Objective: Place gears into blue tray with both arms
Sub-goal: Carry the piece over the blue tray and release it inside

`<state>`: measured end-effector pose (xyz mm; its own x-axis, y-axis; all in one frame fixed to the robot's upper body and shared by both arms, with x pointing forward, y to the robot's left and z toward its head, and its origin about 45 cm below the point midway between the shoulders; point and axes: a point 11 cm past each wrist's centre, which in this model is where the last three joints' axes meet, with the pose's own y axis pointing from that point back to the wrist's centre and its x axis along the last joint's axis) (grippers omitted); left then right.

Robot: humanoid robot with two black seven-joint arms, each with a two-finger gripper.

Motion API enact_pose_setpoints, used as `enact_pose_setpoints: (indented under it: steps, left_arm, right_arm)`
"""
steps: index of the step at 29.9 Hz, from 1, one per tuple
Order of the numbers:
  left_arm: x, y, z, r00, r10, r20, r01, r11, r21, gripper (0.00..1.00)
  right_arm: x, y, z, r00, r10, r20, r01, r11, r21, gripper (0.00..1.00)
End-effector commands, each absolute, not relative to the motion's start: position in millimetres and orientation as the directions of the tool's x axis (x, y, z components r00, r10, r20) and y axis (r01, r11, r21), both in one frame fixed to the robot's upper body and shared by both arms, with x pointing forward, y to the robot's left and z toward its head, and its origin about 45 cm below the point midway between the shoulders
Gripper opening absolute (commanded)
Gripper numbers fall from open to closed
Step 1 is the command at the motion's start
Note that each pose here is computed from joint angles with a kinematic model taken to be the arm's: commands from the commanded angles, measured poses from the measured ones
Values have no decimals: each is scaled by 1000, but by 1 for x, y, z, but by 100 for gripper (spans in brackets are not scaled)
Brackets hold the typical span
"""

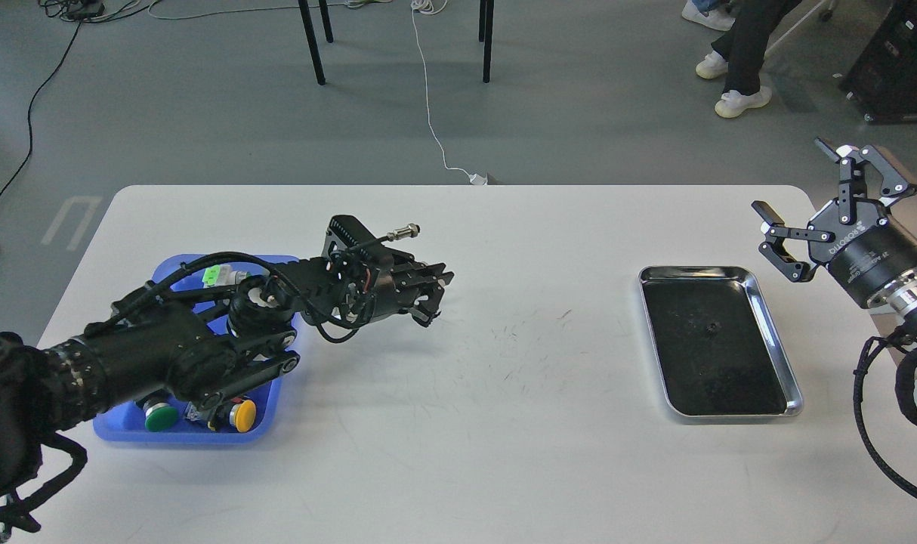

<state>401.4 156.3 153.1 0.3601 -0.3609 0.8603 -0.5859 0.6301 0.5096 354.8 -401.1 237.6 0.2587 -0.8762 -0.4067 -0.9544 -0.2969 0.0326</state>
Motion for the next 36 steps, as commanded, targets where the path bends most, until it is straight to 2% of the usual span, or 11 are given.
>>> enact_pose_setpoints:
  steps: [1, 7, 13, 20, 29, 31, 34, 36]
  left_arm:
    - [403, 198, 180, 354, -343, 870, -622, 608, 493, 12]
    - [382, 280, 201, 377, -388, 841, -659, 526, 537, 13]
    - [348, 350, 173, 498, -402, 768, -655, 407, 637, 13]
    - [330, 396, 150, 579, -409, 705, -648, 295, 703, 17]
    - [324, 413, 140, 615, -401, 679, -642, 247, 726, 23]
    - [327, 413, 142, 610, -392, 689, -652, 246, 717, 30]
    - [337, 412, 153, 591, -356, 724, -684, 255, 684, 56]
    - [350, 409, 170, 577, -251, 777, -730, 267, 629, 70]
  right_arm:
    - [356, -402, 241, 259, -877, -406, -956, -292, 22, 97]
    - [358, -399, 245, 266, -872, -411, -956, -295, 7, 97]
    - [358, -395, 246, 274, -866, -418, -953, -303, 3, 97]
    - [358, -393, 247, 280, -864, -418, -951, -308, 1, 97]
    - [357, -391, 248, 286, -861, -422, -949, -314, -1, 97]
    - [357, -391, 248, 286, -861, -422, -949, -314, -1, 97]
    - [358, -393, 250, 284, -864, -416, -951, -310, -4, 97]
    - [358, -395, 252, 283, -866, -412, -952, -307, -6, 97]
